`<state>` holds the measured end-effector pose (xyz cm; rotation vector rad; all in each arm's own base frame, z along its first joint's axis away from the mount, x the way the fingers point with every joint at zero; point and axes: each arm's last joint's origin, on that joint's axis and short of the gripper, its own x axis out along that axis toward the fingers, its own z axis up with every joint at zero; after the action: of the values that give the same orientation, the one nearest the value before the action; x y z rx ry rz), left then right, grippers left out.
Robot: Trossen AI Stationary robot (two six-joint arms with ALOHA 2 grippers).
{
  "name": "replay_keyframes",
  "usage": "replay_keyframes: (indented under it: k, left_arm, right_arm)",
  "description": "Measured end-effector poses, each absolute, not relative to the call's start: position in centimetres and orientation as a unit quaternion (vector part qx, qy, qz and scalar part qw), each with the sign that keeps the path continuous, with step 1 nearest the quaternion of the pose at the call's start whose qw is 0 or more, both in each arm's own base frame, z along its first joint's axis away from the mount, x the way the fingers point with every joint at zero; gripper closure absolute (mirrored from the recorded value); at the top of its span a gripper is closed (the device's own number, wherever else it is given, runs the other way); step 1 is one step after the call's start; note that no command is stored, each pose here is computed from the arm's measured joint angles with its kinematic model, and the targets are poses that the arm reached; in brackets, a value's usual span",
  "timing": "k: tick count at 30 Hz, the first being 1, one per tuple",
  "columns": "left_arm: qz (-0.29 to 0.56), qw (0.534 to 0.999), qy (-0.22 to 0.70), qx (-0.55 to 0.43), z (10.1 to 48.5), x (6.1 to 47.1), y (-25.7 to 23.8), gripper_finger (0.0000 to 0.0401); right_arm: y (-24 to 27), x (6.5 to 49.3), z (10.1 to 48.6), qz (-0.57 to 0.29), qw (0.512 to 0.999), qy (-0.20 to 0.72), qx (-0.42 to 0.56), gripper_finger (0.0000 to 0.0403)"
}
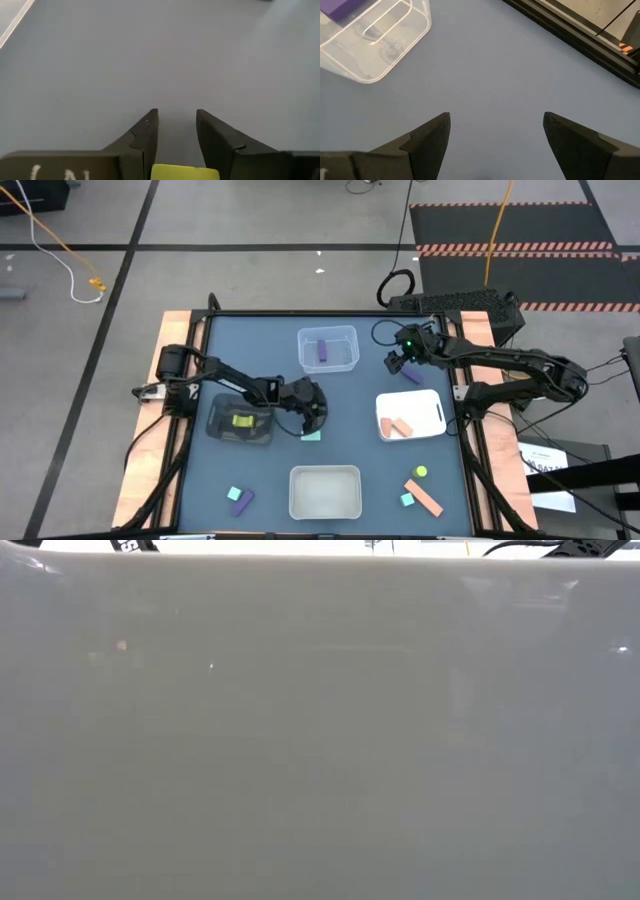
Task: Sort & place blocks by color
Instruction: Put the top green block into the black bin
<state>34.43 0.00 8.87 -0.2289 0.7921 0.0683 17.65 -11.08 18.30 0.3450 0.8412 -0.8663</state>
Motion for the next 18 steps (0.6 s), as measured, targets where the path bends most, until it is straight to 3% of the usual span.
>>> replay_keyframes:
  k: [9, 14, 18]
  left_arm:
    - [0.031, 0.928, 0.351, -0.12, 9.7, 34.7, 0.0, 0.0272]
    - [0.041, 0.93, 0.347, -0.115, 11.2, 34.3, -0.1, 0.0148]
    - [0.056, 0.928, 0.352, -0.11, 12.8, 33.7, 0.1, 0.0081]
  right_arm:
    - [-11.1, 17.6, 18.3, -0.405, 0.809, 0.394, 0.161, 0.0094]
    - [-11.1, 17.6, 18.3, -0.405, 0.809, 0.395, 0.161, 0.0094]
    - [-11.1, 17.6, 18.3, -0.405, 0.808, 0.397, 0.162, 0.0094]
